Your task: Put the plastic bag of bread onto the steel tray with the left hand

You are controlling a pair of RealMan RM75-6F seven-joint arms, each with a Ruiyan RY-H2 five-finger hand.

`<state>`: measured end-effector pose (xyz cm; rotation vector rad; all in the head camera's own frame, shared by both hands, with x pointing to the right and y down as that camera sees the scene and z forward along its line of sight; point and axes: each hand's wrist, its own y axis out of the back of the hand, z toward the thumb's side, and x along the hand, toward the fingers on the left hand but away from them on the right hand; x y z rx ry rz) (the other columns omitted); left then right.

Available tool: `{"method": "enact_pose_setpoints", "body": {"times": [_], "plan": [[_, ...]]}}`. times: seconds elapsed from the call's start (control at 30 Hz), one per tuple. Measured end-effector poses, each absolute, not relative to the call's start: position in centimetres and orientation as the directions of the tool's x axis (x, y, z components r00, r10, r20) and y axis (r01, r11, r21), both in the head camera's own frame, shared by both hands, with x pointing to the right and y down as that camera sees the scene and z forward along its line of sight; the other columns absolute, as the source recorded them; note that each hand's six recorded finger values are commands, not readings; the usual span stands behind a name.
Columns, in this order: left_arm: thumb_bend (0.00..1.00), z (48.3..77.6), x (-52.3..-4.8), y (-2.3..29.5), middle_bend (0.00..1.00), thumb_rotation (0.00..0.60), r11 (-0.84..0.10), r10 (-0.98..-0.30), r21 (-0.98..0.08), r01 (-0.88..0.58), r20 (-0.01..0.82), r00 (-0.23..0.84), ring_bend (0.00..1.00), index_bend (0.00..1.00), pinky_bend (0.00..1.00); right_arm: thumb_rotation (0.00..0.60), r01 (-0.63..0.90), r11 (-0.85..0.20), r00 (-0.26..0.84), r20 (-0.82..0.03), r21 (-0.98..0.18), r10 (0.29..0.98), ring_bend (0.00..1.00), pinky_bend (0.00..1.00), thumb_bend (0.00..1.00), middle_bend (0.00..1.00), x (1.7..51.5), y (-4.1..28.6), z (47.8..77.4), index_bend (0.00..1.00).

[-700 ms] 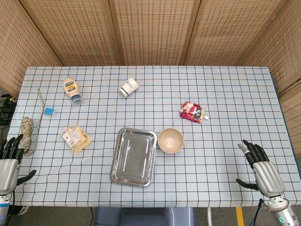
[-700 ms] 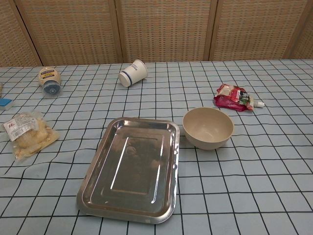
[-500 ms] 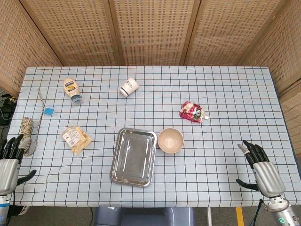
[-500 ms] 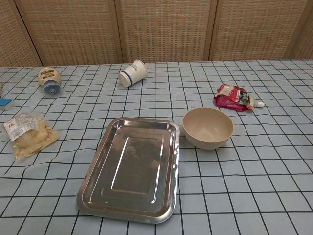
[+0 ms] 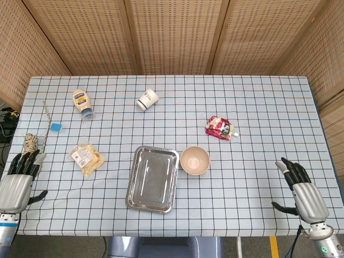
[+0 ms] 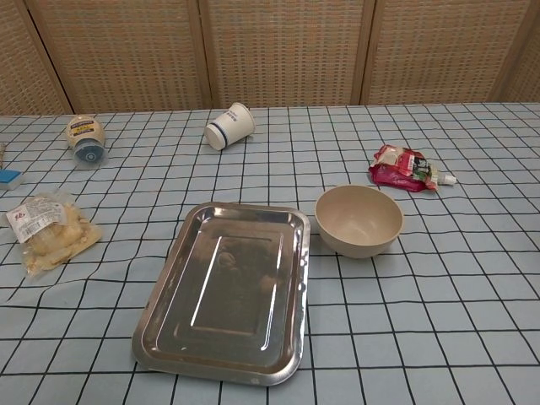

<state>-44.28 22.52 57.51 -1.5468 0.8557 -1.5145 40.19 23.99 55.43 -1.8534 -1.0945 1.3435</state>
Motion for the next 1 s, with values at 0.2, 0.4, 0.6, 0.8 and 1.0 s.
{"method": "enact_pose_setpoints", "body": {"times": [0.2, 0.4, 0.6, 0.8, 1.0], "plan": [[0.00, 60.2, -43.9, 19.8, 0.00, 0.600, -0.516, -0.835, -0.841, 0.162, 0.536, 0.122, 0.00, 0.00, 0.00, 0.600, 0.277, -0.487, 0.138, -0.468, -0.828, 0.873, 0.00, 0.00, 0.04, 0.00, 40.5, 23.9, 55.8, 0.01], [0.00, 63.3, -43.1, 17.7, 0.00, 0.600, -0.580, -0.765, -0.777, 0.244, 0.623, 0.165, 0.00, 0.00, 0.00, 0.600, 0.274, -0.496, 0.120, -0.483, -0.824, 0.867, 0.00, 0.00, 0.04, 0.00, 40.9, 23.7, 56.4, 0.01], [0.00, 66.5, -41.2, 15.4, 0.00, 0.600, -0.599, -0.709, -0.730, 0.328, 0.674, 0.208, 0.00, 0.00, 0.00, 0.600, 0.270, -0.499, 0.106, -0.489, -0.824, 0.866, 0.00, 0.00, 0.04, 0.00, 41.3, 23.6, 56.8, 0.01], [0.00, 69.1, -38.9, 14.7, 0.00, 0.600, -0.603, -0.666, -0.699, 0.384, 0.706, 0.240, 0.00, 0.00, 0.00, 0.600, 0.264, -0.502, 0.087, -0.498, -0.824, 0.863, 0.00, 0.00, 0.04, 0.00, 41.7, 23.4, 57.3, 0.01], [0.00, 71.0, -37.6, 14.8, 0.00, 0.600, -0.609, -0.635, -0.671, 0.424, 0.732, 0.246, 0.00, 0.00, 0.00, 0.600, 0.275, -0.487, 0.071, -0.488, -0.829, 0.870, 0.00, 0.00, 0.04, 0.00, 42.2, 23.0, 57.3, 0.01]]}}
